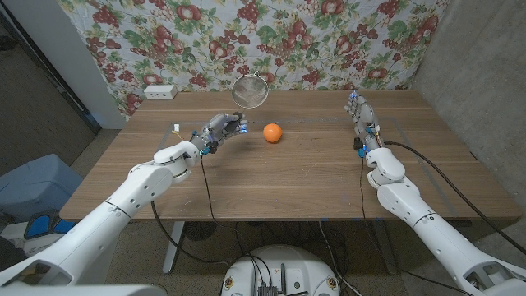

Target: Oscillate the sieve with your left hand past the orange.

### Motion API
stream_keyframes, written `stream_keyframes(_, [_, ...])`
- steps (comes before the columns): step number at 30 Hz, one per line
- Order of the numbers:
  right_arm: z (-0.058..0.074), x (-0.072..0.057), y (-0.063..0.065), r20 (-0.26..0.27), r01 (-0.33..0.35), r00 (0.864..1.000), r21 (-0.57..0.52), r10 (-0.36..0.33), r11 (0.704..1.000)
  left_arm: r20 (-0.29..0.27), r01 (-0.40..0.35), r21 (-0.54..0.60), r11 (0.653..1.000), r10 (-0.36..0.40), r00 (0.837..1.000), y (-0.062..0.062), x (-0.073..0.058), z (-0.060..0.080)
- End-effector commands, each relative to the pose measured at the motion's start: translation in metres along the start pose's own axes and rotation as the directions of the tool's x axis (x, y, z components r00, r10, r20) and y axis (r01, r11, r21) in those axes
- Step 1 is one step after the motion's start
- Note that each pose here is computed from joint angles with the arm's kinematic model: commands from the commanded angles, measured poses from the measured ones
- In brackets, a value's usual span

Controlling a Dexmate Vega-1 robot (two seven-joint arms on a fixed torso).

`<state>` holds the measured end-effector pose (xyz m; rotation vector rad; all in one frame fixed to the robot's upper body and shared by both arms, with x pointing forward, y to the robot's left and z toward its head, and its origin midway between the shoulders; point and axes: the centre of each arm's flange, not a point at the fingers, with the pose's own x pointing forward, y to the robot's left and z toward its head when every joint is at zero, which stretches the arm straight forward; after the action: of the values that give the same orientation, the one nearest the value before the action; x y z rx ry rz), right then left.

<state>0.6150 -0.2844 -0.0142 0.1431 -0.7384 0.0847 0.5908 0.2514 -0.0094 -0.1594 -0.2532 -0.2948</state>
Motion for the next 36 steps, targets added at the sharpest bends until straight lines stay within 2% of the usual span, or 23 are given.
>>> stream_keyframes(1, [0.001,-0.005,-0.002,0.016,0.012,1.0,0.01,-0.012,1.0,-0.174,-0.048,-0.028,0.998,0.042,0.984,0.0,-0.006,-0.004])
stream_keyframes(9, [0.002,-0.007,-0.002,0.025,0.014,1.0,0.012,-0.015,1.0,-0.205,-0.04,-0.017,0.999,0.036,0.978,0.002,-0.004,-0.003])
stream_keyframes(18, [0.002,-0.006,0.0,0.031,0.014,0.999,0.013,-0.014,1.0,-0.188,-0.008,-0.017,1.0,0.005,0.982,0.003,-0.002,-0.003])
stream_keyframes(28, [0.003,-0.008,0.0,0.032,0.023,0.999,0.014,-0.023,1.0,-0.099,0.066,0.011,0.998,-0.064,0.993,0.001,0.002,-0.001])
stream_keyframes(36, [0.003,-0.009,-0.001,0.035,0.028,0.999,0.02,-0.029,0.999,-0.013,0.167,0.074,0.983,-0.166,0.986,-0.004,0.007,0.004])
